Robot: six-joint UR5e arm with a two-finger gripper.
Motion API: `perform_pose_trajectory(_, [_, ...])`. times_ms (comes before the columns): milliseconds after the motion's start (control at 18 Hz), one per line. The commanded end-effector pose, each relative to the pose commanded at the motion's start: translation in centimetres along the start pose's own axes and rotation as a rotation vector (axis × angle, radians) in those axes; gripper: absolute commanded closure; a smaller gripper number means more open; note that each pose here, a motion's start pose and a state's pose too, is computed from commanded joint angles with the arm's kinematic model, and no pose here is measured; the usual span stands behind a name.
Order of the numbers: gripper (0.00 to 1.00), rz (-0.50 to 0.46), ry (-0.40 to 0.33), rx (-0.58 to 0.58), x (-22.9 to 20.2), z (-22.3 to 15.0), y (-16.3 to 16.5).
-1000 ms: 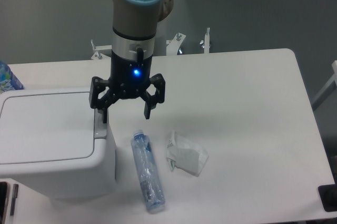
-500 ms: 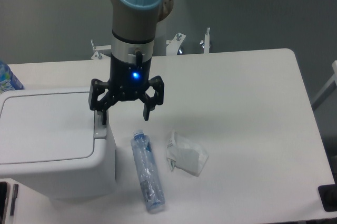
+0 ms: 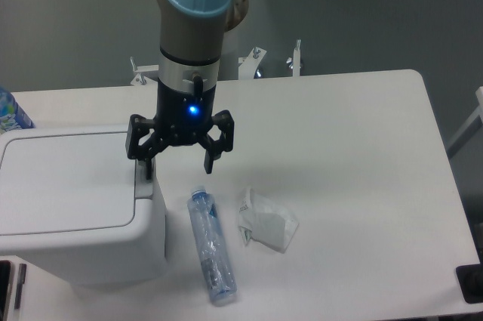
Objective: Open the trash can
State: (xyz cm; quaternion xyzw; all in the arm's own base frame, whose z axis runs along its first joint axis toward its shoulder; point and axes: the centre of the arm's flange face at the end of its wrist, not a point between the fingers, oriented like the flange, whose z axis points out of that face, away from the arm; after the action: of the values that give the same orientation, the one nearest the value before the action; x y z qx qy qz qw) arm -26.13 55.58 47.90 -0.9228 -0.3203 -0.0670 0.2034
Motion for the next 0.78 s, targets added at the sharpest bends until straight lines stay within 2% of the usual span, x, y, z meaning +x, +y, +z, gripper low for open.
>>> perform_pose_trajectory(611, [0.00, 0.002, 0.000, 0.003, 0.0, -0.1, -0.1])
perform_pose_trajectory(778, [0.00, 0.021, 0.000, 0.047, 0.6, -2.1, -1.3])
